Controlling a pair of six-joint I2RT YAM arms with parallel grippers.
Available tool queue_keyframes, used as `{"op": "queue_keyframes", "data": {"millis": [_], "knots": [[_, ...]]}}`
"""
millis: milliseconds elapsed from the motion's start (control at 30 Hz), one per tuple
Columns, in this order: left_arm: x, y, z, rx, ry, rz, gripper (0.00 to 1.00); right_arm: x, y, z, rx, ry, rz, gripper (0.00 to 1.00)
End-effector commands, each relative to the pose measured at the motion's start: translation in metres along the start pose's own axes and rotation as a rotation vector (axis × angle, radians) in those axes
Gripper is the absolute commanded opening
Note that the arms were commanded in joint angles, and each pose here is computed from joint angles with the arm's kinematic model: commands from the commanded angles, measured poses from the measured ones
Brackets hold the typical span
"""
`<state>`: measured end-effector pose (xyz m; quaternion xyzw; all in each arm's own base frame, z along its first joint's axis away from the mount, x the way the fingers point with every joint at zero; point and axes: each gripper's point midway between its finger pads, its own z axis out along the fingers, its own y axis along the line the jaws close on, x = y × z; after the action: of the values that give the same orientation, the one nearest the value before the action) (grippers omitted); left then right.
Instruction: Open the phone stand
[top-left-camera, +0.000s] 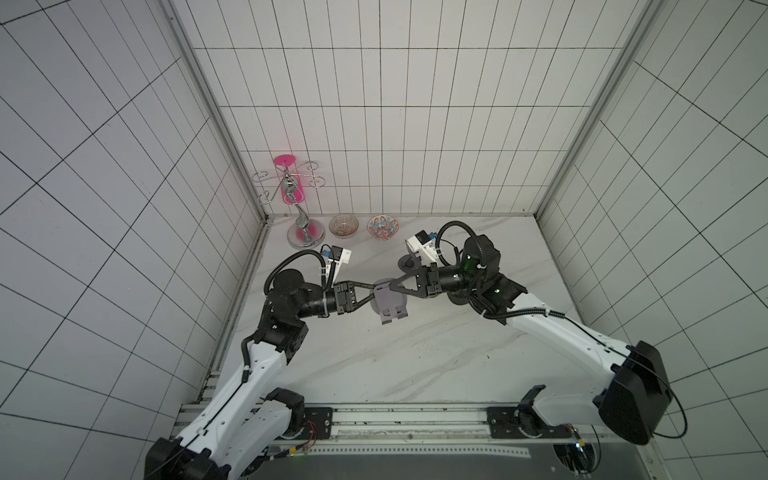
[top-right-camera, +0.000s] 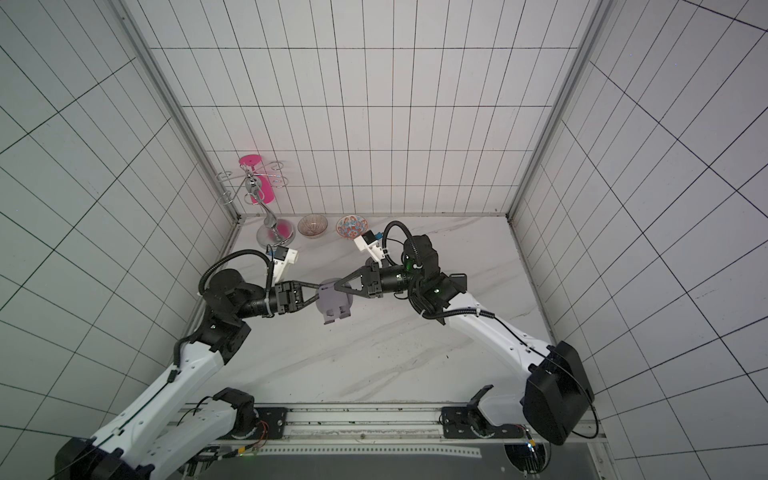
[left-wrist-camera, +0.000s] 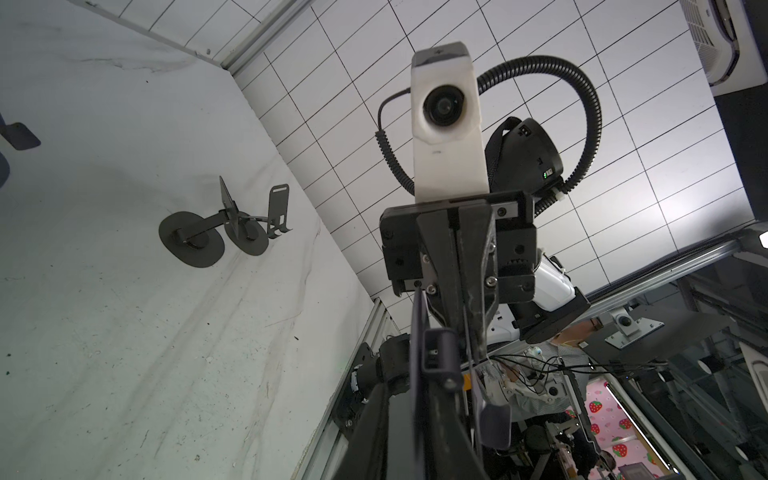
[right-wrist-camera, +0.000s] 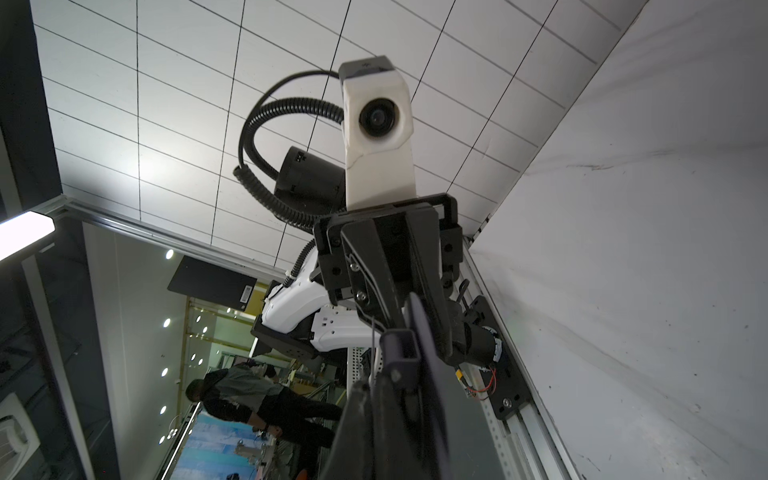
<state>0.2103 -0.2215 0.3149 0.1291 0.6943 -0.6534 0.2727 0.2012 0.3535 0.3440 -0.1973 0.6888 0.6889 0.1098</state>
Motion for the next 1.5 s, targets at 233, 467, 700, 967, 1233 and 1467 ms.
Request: {"op": "queue_keyframes", "data": {"millis": [233,467,700,967,1233,1467], "knots": [[0.002,-0.009,0.006,0.037,0.041,0.011,0.0,0.008,0.013,0.017,-0.066,0.056,-0.049,0.0],[0.004,-0.002,0.007,0.022,0.046,-0.014,0.0,0.004,0.017,0.02,-0.077,0.057,-0.069,0.0],[0.003,0.005,0.014,0.023,0.079,-0.057,0.0,0.001,0.017,0.026,-0.107,0.074,-0.078,0.23],[-0.001,0.007,0.02,0.033,0.091,-0.093,0.0,0.001,0.013,0.037,-0.118,0.106,-0.077,0.14],[-0.001,0.011,0.022,0.031,0.101,-0.112,0.0,0.004,0.014,0.041,-0.119,0.116,-0.09,0.0],[0.021,0.065,0.029,-0.065,0.153,-0.268,0.0,-0.003,0.045,0.021,0.002,0.049,-0.287,0.0]]}}
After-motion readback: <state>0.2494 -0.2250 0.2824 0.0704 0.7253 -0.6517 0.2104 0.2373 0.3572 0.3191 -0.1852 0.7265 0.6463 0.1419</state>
